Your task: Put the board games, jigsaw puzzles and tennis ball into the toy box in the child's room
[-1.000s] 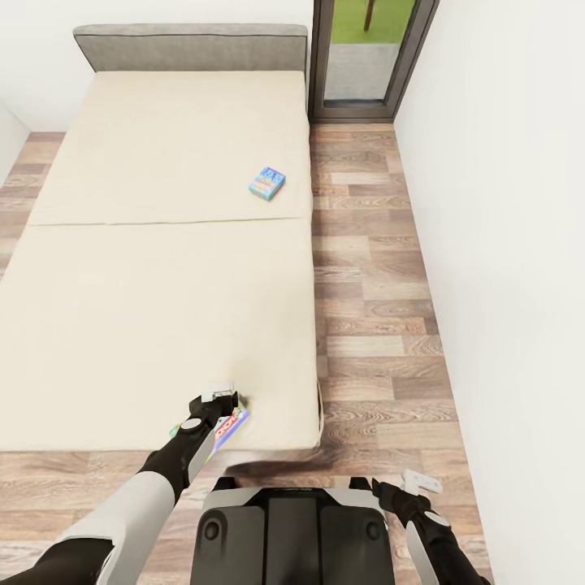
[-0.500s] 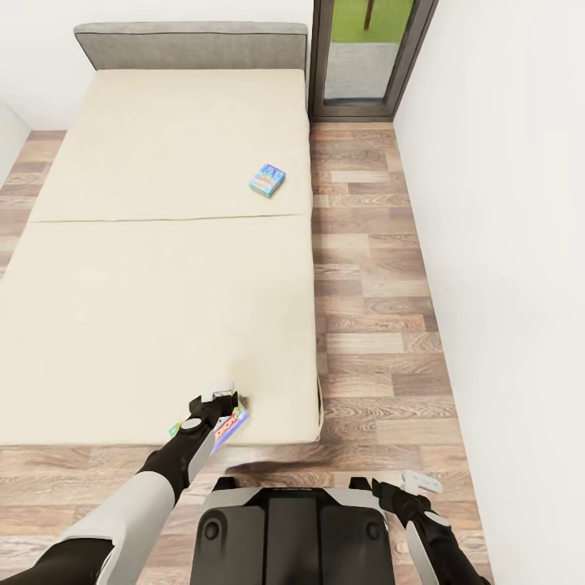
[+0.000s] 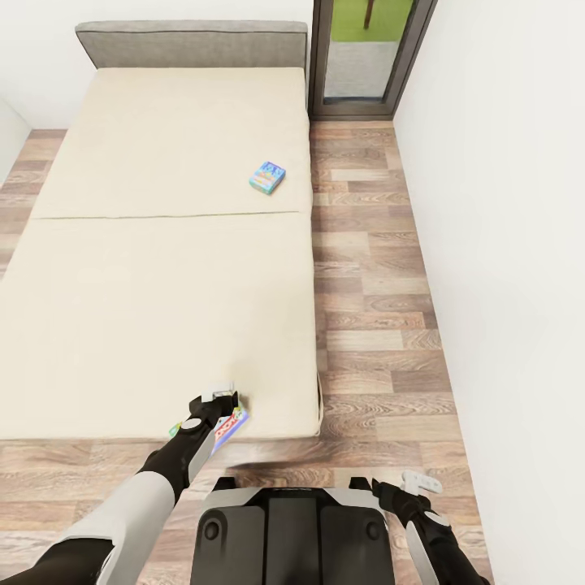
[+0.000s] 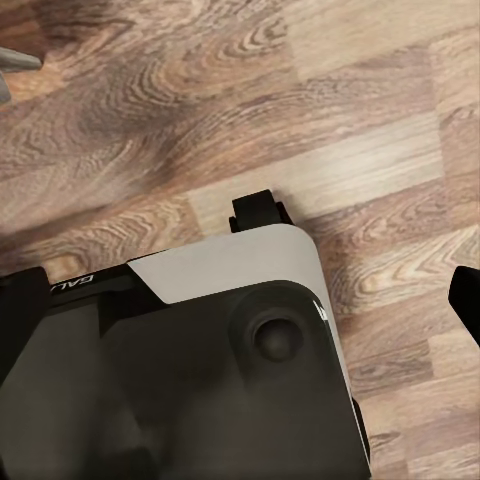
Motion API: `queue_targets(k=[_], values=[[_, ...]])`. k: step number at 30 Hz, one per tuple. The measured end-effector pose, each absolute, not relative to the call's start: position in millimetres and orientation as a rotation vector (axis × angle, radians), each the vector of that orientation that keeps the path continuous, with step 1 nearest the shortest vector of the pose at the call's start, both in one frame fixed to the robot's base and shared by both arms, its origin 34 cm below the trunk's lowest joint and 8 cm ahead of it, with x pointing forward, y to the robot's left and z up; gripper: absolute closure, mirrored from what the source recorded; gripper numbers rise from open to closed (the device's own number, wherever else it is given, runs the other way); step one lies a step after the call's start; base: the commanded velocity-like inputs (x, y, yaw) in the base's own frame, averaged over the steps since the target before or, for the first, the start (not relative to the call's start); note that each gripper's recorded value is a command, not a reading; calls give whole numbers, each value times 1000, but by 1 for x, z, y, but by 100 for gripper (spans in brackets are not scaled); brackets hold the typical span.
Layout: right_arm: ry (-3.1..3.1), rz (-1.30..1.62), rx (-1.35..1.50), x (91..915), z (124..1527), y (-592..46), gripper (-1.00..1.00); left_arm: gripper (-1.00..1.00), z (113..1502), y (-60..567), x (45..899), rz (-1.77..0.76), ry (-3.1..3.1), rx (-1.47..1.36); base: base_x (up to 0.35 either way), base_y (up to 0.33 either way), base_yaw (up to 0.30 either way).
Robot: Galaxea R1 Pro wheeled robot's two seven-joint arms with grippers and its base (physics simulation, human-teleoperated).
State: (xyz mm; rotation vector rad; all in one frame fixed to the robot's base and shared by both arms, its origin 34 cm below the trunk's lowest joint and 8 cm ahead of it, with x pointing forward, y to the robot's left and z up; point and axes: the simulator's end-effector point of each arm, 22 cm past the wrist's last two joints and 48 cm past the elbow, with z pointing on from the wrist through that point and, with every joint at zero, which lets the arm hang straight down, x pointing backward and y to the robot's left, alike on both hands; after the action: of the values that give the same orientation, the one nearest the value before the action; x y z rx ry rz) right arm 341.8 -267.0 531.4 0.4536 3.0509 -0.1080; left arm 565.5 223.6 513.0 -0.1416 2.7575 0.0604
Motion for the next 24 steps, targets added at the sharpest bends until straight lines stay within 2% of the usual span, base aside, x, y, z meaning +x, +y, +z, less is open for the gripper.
queue_targets(k=[24], values=[[3062, -129, 446, 336, 531, -277, -100, -100, 513, 224, 565, 61, 2757, -143, -5, 0, 0]])
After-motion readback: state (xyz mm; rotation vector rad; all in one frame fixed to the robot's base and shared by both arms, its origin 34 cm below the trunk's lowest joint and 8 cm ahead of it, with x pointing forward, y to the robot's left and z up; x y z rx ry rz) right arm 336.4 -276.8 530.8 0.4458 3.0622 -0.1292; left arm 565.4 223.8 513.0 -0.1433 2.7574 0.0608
